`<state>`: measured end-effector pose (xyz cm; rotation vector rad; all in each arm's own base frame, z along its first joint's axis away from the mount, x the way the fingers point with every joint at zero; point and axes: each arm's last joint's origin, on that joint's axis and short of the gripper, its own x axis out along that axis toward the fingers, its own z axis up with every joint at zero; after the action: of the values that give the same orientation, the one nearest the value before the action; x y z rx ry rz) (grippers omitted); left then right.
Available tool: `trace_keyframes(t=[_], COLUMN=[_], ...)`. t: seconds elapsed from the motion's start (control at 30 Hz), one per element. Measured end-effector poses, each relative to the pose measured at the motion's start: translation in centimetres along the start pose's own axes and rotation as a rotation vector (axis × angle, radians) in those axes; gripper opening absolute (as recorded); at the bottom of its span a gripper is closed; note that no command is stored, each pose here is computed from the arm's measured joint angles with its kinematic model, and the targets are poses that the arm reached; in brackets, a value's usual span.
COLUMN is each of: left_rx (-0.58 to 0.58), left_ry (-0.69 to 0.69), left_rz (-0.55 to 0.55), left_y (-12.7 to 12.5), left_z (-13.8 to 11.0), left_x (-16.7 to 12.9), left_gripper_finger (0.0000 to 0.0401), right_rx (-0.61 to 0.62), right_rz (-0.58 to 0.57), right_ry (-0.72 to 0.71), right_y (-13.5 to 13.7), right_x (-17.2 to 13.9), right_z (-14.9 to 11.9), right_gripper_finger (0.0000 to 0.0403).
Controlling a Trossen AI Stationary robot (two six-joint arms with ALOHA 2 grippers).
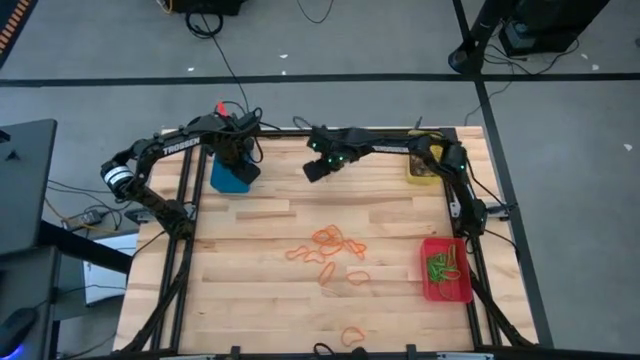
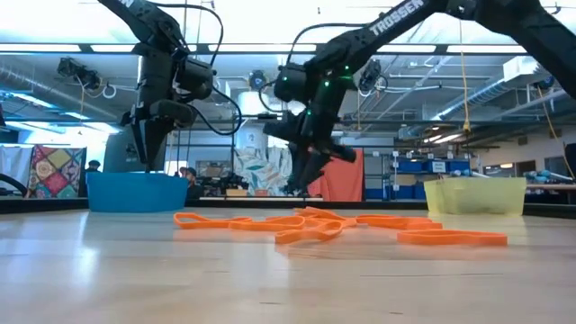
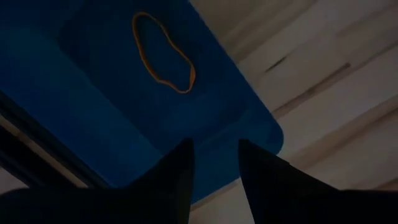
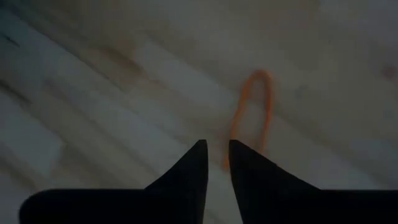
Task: Sort rubber bands into baskets
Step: Put the orange rubber band into the blue bin
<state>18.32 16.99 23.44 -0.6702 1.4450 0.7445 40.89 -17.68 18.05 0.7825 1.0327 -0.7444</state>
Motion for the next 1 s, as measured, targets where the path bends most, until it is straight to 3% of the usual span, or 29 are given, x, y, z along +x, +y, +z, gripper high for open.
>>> trace_keyframes(t=[0.27, 0.5, 0.8, 0.9, 1.0], left_rx=[-0.002, -0.005, 0.000, 0.022, 0.046], left_ry=[-0.022, -0.034, -0.068, -0.079, -0.115], left_rz=[-0.002, -0.004, -0.022, -0.052, -0.095], left_y=[0.0, -0.1, -1.0, -1.5, -2.1], left_z=[0.2, 0.3, 0.5, 0.6, 0.9], left_x=[0.0, 0.0, 0.0, -0.1, -0.1], left_gripper_finger=[0.0129, 0.0129, 0.0129, 0.0129, 0.0129], right_rx=[0.003, -0.045, -0.186, -0.315, -0.403], right_rz=[-0.019, 0.022, -0.085, -0.083, -0.066], right_ry=[-0.011, 0.070, 0.213, 0.277, 0.283], right_y=[-1.7, -1.5, 0.4, 1.0, 1.5], right_x=[1.5, 4.0, 3.6, 3.1, 3.1], right_z=[0.8, -0.9, -4.5, -5.7, -6.2], right_gripper_finger=[0.0077, 0.0077, 0.0071, 0.0068, 0.0039])
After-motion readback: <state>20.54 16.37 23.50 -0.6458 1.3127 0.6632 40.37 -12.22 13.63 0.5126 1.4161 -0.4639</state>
